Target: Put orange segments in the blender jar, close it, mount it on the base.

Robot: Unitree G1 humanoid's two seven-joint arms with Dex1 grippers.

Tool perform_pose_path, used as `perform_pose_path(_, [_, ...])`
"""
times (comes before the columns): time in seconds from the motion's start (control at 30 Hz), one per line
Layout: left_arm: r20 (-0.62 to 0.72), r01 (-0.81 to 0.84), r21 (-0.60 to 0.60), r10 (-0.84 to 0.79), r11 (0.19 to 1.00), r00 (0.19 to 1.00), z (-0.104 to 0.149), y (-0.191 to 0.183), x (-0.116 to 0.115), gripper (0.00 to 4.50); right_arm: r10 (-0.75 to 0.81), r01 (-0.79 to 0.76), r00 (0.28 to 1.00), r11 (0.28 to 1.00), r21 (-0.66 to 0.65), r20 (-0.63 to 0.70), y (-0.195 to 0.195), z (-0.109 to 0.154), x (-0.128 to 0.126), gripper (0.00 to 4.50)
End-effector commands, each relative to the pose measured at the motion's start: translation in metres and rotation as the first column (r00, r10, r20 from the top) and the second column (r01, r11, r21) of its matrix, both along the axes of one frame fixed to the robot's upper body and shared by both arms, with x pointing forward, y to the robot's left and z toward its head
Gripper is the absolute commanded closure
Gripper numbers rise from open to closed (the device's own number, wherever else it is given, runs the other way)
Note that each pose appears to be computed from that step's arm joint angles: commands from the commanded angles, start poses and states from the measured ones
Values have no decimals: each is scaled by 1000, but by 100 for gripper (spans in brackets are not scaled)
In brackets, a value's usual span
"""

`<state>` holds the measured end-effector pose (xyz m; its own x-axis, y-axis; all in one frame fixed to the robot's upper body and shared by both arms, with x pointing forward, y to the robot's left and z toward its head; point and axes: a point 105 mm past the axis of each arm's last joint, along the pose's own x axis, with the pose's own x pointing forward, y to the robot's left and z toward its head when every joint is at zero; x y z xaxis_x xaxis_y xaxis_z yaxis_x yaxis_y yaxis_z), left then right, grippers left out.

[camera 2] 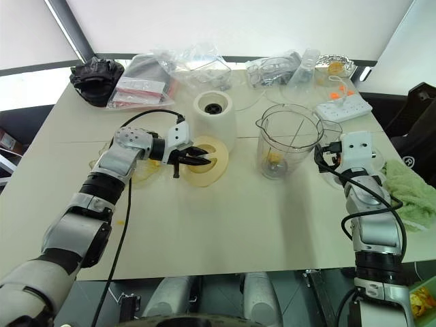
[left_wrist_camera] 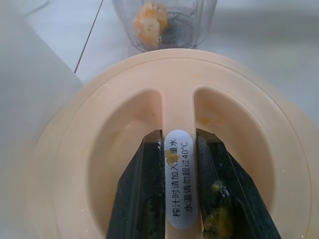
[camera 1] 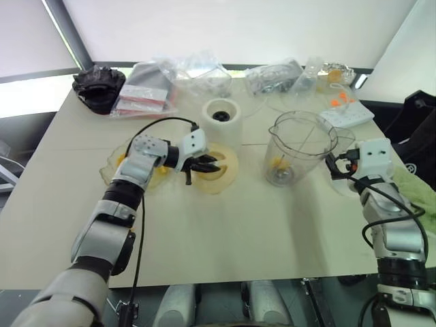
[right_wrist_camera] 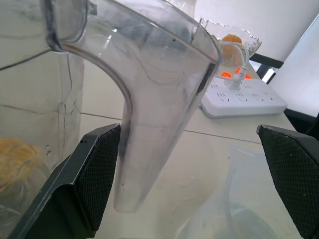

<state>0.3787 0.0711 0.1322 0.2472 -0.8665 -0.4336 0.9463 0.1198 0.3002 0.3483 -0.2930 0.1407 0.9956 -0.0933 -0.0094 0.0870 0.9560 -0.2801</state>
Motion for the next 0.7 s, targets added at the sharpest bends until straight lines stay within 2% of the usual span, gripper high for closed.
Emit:
perform_pose_path(0.03, [54,15,-20,-14,1000,998,14,-3,0,423,-11,11,998,1000,-5,64,-4,16,2,0])
perform_pose_path(0.5, [54,10,-21,-9,1000,998,14,-3,-2,423,-5,3,997,1000,25,74,3,13,11,0])
perform_pose_path(0.6, [54,9,-21,-8,1000,999,13,-3,-2,423,0,-2,997,1000,27,74,4,13,12,90])
perform_pose_path(0.7, [53,7,-22,-6,1000,999,13,-3,-3,423,8,-10,997,1000,28,73,7,12,13,236])
